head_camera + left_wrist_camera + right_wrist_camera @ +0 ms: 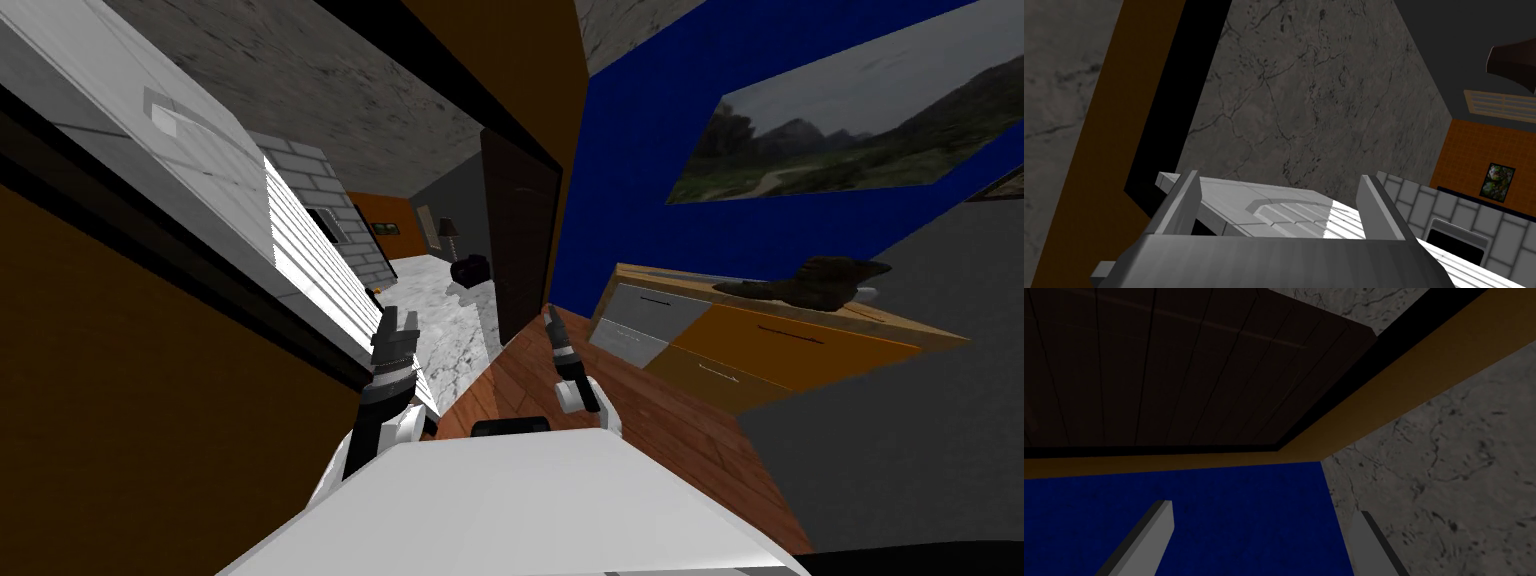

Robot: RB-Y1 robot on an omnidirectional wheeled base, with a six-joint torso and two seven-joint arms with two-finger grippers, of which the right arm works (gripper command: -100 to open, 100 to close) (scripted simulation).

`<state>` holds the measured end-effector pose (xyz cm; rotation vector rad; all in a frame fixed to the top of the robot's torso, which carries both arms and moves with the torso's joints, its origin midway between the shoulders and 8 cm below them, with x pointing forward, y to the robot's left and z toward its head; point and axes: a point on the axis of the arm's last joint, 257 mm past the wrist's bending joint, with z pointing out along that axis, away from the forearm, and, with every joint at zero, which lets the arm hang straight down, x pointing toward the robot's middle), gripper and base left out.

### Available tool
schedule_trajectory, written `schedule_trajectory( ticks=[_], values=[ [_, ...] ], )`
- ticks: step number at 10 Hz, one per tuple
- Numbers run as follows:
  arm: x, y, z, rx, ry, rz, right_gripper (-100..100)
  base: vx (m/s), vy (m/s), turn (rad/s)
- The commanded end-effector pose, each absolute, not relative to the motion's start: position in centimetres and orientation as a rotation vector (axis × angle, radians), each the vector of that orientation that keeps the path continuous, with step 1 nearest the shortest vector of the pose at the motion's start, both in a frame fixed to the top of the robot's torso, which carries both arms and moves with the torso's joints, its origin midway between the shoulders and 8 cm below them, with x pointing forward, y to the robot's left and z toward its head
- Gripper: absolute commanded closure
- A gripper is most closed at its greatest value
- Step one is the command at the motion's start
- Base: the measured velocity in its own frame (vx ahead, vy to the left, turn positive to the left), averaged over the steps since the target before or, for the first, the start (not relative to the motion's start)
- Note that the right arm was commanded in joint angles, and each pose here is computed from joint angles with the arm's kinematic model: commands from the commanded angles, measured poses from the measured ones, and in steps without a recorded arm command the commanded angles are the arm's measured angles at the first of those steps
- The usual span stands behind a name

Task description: Push the door open

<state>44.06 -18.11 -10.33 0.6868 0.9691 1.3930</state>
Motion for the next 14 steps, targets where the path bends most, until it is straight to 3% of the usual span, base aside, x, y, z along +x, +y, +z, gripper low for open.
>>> schedule_trajectory(
  ticks=[1,14],
  values=[
    [44.8,-17.3,-11.7,0.708,1.009,1.406,-100,0.160,-0.133,0.142],
    [48.1,-9.9,-21.5,0.837,1.276,1.470,-100,0.136,-0.135,0.141]
  ],
)
